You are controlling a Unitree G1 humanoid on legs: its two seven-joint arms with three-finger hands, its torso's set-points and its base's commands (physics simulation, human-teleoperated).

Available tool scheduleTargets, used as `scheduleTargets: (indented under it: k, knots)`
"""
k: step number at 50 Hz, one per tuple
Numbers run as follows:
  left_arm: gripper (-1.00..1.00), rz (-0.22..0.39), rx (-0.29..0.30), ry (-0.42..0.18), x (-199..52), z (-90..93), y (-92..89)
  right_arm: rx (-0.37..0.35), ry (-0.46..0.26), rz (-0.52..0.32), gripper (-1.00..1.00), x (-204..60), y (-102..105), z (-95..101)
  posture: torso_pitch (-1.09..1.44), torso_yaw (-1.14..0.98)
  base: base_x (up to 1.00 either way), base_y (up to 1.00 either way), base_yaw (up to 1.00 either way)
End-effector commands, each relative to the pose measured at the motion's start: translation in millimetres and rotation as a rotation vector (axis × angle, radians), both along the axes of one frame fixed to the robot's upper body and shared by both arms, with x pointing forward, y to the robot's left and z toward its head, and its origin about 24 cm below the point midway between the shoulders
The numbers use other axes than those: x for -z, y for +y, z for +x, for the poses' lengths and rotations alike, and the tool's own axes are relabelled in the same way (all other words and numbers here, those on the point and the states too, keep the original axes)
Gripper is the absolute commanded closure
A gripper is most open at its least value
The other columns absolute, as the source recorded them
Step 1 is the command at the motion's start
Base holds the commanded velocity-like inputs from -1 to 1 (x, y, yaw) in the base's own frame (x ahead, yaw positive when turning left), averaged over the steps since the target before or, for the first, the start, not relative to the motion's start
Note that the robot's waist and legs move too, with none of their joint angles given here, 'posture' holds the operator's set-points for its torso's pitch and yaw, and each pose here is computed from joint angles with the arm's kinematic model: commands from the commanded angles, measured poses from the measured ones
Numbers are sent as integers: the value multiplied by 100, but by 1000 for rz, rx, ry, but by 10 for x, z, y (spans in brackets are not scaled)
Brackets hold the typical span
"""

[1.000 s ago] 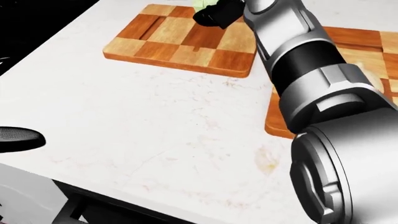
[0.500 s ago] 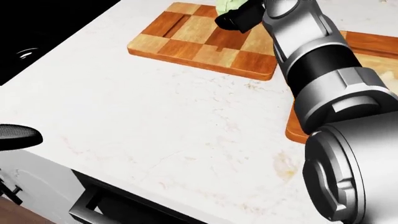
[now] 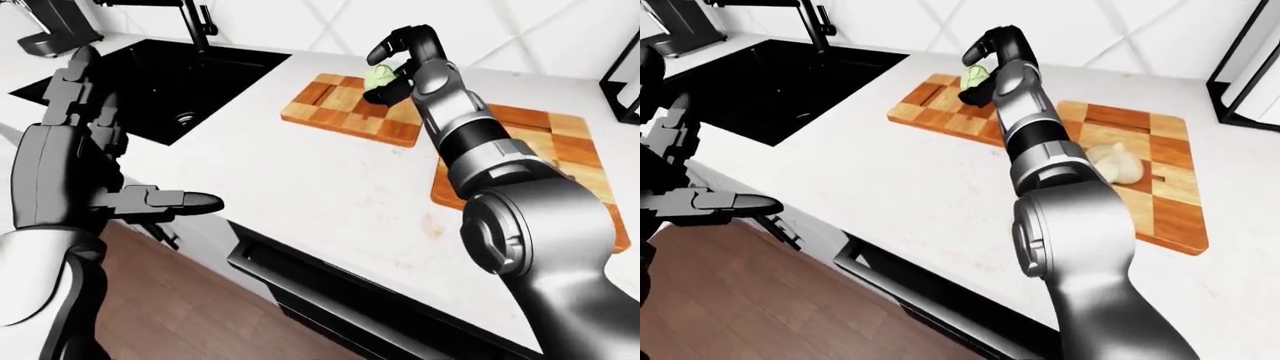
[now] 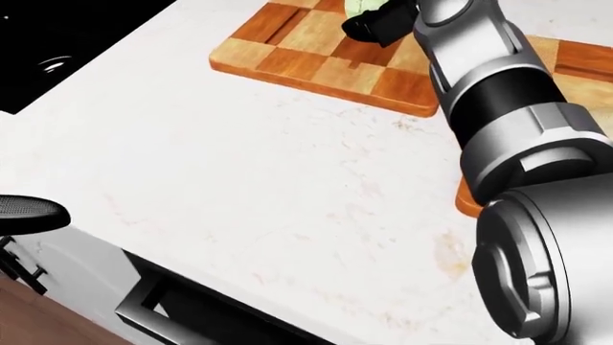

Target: Place the ginger and the brussel sprout on separate cutting boards.

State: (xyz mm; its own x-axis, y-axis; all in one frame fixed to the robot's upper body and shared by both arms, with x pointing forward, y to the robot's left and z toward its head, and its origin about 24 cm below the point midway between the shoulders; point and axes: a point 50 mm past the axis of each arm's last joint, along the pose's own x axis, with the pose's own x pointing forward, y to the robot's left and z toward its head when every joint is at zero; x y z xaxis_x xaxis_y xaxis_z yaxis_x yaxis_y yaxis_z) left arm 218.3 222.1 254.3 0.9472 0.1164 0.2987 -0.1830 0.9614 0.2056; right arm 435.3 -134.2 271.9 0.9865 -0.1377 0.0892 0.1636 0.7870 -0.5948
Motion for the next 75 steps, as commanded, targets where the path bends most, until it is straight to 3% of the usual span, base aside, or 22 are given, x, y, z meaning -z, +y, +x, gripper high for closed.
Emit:
scheduleTargets:
  k: [1,22,33,50,52,65,66,68,69,75]
  knots:
    - [-100,24,-13,-69,-105,-47,1,-11,-162,12,51,-419,38,-47,7,47,0,0,0]
    - [-100,27,-11,-80,-135,-48,1,1,-166,9,51,-437,12,-50,13,47,0,0,0]
    - [-100,29,-11,-86,-143,-70,5,2,-134,6,41,-354,8,-38,13,47,0,0,0]
    - [-100,32,-16,-84,-136,-77,6,12,-118,-12,-12,-336,-1,-35,13,47,0,0,0]
    - [-100,33,-17,-84,-134,-78,6,13,-114,-14,-27,-321,-6,-33,13,47,0,0,0]
    - [-100,35,-18,-83,-153,-83,17,8,-84,-20,-38,-270,-14,-26,13,47,0,0,0]
    - [-100,36,-19,-84,-157,-85,19,7,-83,-23,-46,-271,-11,-26,13,47,0,0,0]
    - [-100,35,-19,-85,-160,-84,16,5,-84,-24,-94,-279,-8,-27,13,47,0,0,0]
    - [-100,36,-19,-84,-159,-83,14,5,-84,-24,-100,-283,-8,-27,13,47,0,0,0]
    - [-100,29,-18,-91,-173,-90,10,-14,-116,-24,-100,-409,19,-44,13,47,0,0,0]
